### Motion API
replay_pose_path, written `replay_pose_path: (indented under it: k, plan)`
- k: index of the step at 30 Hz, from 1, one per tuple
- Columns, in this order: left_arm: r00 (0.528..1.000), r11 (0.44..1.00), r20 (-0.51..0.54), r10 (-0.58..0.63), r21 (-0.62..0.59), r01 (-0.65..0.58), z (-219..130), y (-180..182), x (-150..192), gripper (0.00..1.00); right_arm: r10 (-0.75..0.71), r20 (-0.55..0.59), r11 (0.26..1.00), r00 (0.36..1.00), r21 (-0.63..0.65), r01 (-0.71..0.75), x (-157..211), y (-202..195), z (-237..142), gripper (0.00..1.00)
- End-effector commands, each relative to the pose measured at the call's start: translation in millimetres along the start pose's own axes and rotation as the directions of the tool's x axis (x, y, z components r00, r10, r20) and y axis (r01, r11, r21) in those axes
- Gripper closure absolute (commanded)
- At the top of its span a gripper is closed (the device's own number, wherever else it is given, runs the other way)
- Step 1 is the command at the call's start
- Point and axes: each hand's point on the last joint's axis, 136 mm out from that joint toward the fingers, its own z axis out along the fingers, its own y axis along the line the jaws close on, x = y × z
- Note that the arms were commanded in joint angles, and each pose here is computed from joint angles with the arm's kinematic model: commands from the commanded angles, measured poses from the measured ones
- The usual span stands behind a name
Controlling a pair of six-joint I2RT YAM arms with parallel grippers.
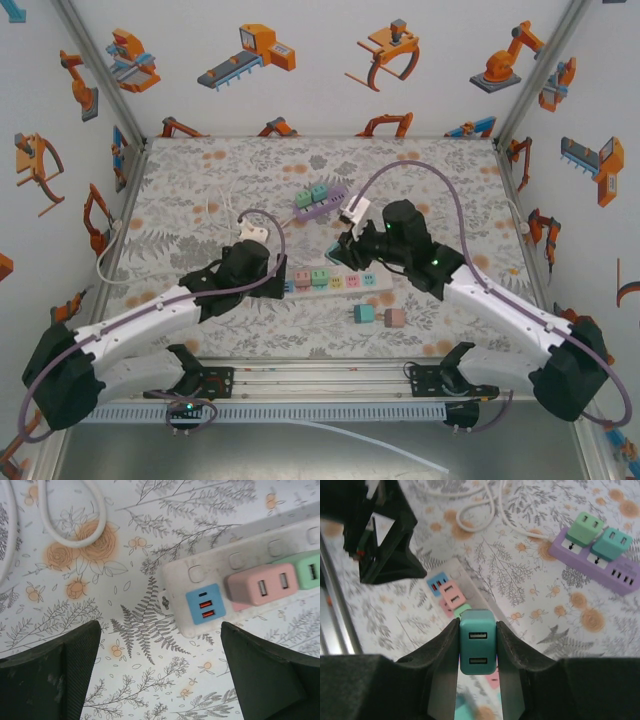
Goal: Pull the plug off the socket
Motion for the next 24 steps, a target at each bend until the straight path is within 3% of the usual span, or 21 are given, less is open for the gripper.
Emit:
replay_pose_path:
  k: [1, 4, 8, 12, 15, 18, 24]
  plan:
    - [0.996, 0.991, 0.047, 0.081, 0.105, -0.085, -22, -16, -16, 0.01, 0.418, 0.164, 0.889, 0.893, 0.13, -0.44, -12, -30, -14, 0.85]
    - [0.98, 0.939, 0.123, 0.154, 0.292, -0.184, -45, -45, -20, 0.01, 0.618, 0.169, 0.727, 0.767, 0.246, -0.641, 8, -46, -24, 0.88]
    - [0.95, 0.846, 0.205, 0.234, 0.439, -0.303, -79, -66, -20, 0.03, 0.766, 0.127, 0.574, 0.63, 0.306, -0.76, 32, -44, -25, 0.86]
    - [0.895, 0.691, 0.273, 0.353, 0.569, -0.446, -108, -89, -7, 0.03, 0.864, 0.166, 0.419, 0.475, 0.284, -0.862, 62, -34, -18, 0.86]
    - [0.859, 0.595, 0.303, 0.412, 0.625, -0.506, -121, -103, 0, 0.03, 0.889, 0.207, 0.33, 0.409, 0.331, -0.884, 95, -28, -15, 0.85]
    - [0.836, 0.557, 0.28, 0.472, 0.64, -0.529, -121, -107, 5, 0.03, 0.9, 0.198, 0.302, 0.388, 0.357, -0.884, 118, -21, -9, 0.84]
    - [0.823, 0.545, 0.274, 0.497, 0.64, -0.542, -115, -111, 6, 0.03, 0.895, 0.165, 0.32, 0.415, 0.412, -0.853, 143, -15, 6, 0.82]
